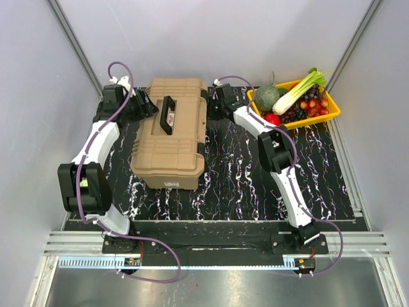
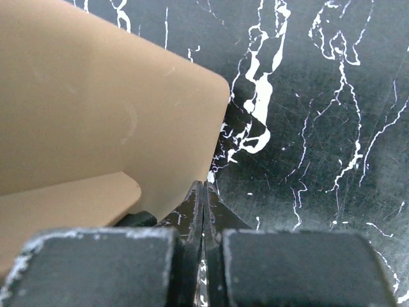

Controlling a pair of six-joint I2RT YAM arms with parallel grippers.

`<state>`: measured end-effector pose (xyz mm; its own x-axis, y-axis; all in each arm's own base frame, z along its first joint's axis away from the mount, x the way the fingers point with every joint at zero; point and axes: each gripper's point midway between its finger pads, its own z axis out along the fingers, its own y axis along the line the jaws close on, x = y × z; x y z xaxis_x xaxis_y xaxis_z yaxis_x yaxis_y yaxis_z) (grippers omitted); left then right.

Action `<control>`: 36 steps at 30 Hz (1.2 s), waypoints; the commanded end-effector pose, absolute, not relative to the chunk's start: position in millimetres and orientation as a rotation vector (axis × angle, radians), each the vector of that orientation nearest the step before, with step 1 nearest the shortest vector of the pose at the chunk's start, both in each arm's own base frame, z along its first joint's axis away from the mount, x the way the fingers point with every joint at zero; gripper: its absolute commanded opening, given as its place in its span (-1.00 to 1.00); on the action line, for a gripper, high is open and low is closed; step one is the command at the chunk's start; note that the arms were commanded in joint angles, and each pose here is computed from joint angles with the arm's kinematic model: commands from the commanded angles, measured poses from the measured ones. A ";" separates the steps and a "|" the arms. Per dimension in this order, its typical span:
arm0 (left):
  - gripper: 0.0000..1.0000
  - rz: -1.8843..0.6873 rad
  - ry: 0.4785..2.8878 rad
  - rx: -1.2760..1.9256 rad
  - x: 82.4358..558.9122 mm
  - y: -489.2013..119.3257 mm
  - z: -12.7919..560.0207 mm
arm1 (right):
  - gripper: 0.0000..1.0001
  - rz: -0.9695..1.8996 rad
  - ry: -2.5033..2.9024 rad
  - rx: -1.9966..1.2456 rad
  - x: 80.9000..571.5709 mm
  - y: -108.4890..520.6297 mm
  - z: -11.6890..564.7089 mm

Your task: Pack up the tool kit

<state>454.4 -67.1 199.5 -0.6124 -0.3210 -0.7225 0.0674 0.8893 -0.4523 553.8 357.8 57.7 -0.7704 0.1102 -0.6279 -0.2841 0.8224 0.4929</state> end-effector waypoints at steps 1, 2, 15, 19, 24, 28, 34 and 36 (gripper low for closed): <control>0.18 -0.997 2.280 -0.054 426.0 -165.2 185.2 | -1.00 1.000 2.246 -0.165 528.8 408.3 99.5; 0.23 -0.948 2.275 -0.064 430.0 -159.5 188.0 | -1.00 0.961 2.262 -0.104 533.5 394.6 99.2; 0.98 -0.546 1.984 -0.334 462.2 -67.3 297.3 | 0.01 0.444 2.149 0.232 517.1 204.8 204.3; 0.98 -0.441 1.960 -0.321 432.8 -48.2 324.8 | 0.46 0.399 2.120 0.255 477.7 179.2 246.8; 0.98 -0.371 1.929 -0.321 354.6 -36.8 343.3 | 0.99 0.321 2.091 0.287 413.5 139.9 288.5; 0.98 -0.458 1.915 -0.282 291.2 -50.1 347.4 | 0.99 0.320 2.064 0.317 351.4 113.9 322.7; 0.98 -0.479 1.976 -0.279 211.6 -57.7 326.9 | 0.99 0.393 1.913 0.361 246.9 72.5 369.3; 0.98 -0.525 2.014 -0.316 192.2 -63.1 314.1 | 0.99 0.424 1.864 0.329 219.7 65.3 379.4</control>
